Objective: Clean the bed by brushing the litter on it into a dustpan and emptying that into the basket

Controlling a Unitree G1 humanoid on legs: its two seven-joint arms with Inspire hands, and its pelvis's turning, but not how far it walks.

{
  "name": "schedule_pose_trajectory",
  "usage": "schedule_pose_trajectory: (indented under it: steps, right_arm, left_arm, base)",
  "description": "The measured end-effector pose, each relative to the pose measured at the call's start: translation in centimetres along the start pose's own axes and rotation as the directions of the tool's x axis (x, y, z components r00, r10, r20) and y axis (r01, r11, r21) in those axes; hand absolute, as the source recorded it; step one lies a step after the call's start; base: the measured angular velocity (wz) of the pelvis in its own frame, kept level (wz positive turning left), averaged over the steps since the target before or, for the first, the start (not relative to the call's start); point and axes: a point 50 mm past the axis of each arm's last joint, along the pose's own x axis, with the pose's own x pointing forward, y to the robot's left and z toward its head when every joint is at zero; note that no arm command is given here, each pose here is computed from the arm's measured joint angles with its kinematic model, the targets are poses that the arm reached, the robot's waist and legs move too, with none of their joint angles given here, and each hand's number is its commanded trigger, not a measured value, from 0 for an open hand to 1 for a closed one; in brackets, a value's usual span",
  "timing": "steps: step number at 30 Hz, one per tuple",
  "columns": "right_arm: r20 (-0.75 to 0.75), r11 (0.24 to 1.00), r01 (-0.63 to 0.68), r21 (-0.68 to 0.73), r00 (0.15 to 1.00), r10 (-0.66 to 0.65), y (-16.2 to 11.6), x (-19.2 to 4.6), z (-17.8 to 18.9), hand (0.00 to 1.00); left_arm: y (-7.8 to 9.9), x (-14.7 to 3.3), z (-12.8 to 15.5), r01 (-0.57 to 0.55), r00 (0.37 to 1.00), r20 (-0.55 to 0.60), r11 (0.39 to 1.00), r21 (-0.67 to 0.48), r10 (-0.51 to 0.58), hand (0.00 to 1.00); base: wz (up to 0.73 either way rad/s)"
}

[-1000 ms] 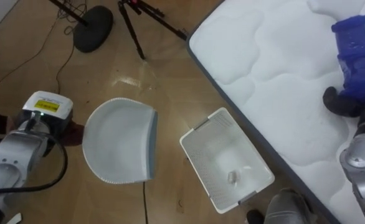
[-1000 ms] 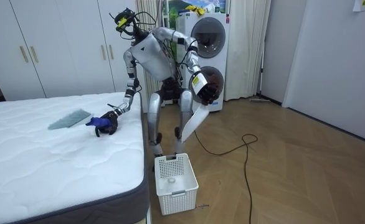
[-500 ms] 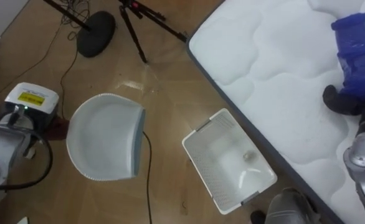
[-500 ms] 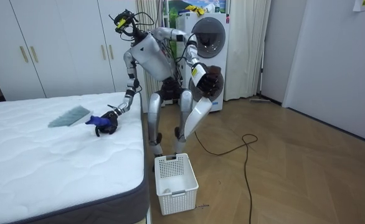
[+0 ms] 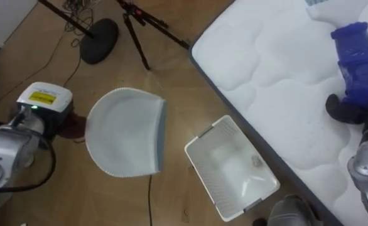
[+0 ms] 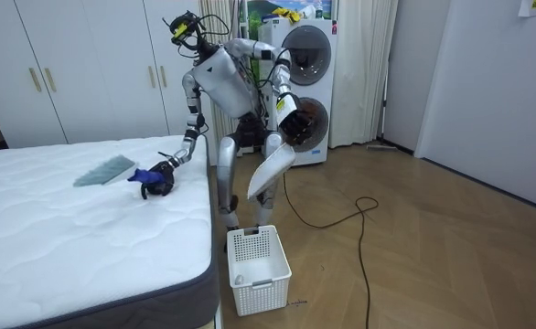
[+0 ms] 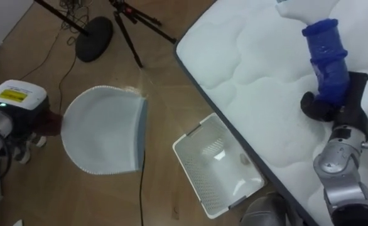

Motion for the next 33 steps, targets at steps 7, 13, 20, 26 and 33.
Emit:
schedule_pose_trajectory:
  steps: [7,13,20,26,33]
  right_arm:
    - [-0.147,0.999,-0.04,0.024,0.988,0.043,0.4,-2.5,-3.4,0.0]
    - [-0.321,0.994,-0.103,0.032,0.941,0.107,1.7,-6.5,-6.9,0.0]
    - [-0.474,0.998,-0.058,0.036,0.878,0.068,1.0,-8.7,-9.6,0.0]
    - [-0.494,0.998,-0.049,0.044,0.867,0.065,1.4,-9.2,-9.6,0.0]
    - [-0.52,0.989,-0.042,0.142,0.847,0.111,2.3,-9.6,-8.9,0.0]
  left_arm:
    - [-0.5,-0.4,2.1,0.023,0.994,0.112,0.985,-0.169,-0.004,1.0]
    - [-4.6,-1.8,5.4,0.135,0.982,0.176,0.917,-0.376,-0.073,1.0]
    - [-5.1,-2.5,8.0,0.211,0.957,0.283,0.823,-0.527,-0.065,1.0]
    - [-4.5,-3.2,7.2,0.176,0.967,0.254,0.77,-0.614,-0.018,1.0]
    - [-5.4,-3.9,8.2,0.207,0.964,0.265,0.621,-0.756,0.001,1.0]
  base:
    - [-0.15]
    - [-0.87]
    - [-0.36]
    - [-0.77]
    - [-1.08]
